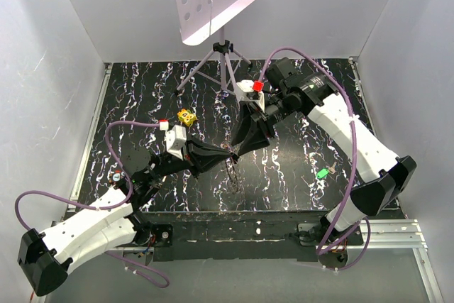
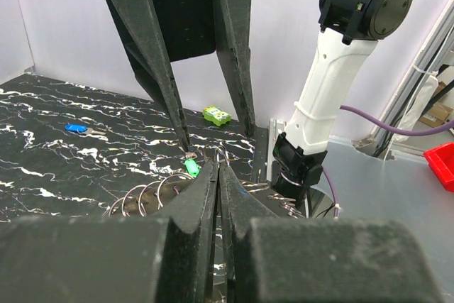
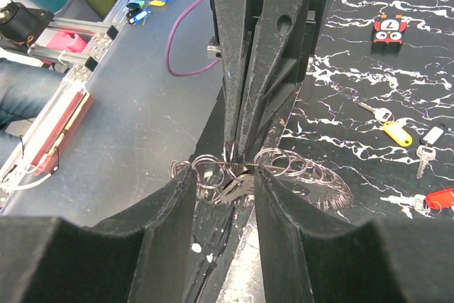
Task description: Put the keys on the keyring
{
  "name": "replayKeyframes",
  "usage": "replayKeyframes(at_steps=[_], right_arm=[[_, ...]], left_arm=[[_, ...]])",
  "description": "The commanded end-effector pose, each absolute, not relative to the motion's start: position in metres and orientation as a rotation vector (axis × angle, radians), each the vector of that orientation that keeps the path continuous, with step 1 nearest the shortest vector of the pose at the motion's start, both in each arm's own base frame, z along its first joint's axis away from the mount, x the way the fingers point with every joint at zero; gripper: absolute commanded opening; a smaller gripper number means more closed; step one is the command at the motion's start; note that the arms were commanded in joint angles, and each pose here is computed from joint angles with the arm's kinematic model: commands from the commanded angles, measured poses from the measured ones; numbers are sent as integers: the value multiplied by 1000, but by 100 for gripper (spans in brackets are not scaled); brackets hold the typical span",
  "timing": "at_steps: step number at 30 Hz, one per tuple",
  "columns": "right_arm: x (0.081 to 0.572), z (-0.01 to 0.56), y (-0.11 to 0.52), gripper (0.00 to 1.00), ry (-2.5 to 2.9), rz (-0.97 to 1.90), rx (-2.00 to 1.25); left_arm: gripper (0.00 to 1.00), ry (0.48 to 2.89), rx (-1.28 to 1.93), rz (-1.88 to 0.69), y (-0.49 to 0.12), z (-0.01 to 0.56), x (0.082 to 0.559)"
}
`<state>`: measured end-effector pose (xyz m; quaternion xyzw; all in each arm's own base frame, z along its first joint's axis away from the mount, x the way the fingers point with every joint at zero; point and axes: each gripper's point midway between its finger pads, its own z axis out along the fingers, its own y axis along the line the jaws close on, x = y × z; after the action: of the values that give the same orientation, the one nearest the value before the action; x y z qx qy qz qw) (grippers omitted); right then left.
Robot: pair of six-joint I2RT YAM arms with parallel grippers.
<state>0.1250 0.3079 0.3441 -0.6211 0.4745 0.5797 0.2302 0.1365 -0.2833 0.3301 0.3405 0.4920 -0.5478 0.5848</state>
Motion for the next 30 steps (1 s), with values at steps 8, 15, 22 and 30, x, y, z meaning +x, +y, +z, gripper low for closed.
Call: replayKeyframes(at_steps=[8,15,22,30], right_arm=[[109,340,308,37,1276,1649,-1739],[109,342,308,28,1269,1647,-1739],[109,344,308,19,1264,1655,-1736],[111,344,311,1,1288,1671,-1723]], left_arm=[[0,1046,748,-1245,-273,360,137],[0,1052,748,-1240,-272,358,137],[0,1053,745,-1242,-271,358,137],[0,1052,744,-1237,-271,358,137]])
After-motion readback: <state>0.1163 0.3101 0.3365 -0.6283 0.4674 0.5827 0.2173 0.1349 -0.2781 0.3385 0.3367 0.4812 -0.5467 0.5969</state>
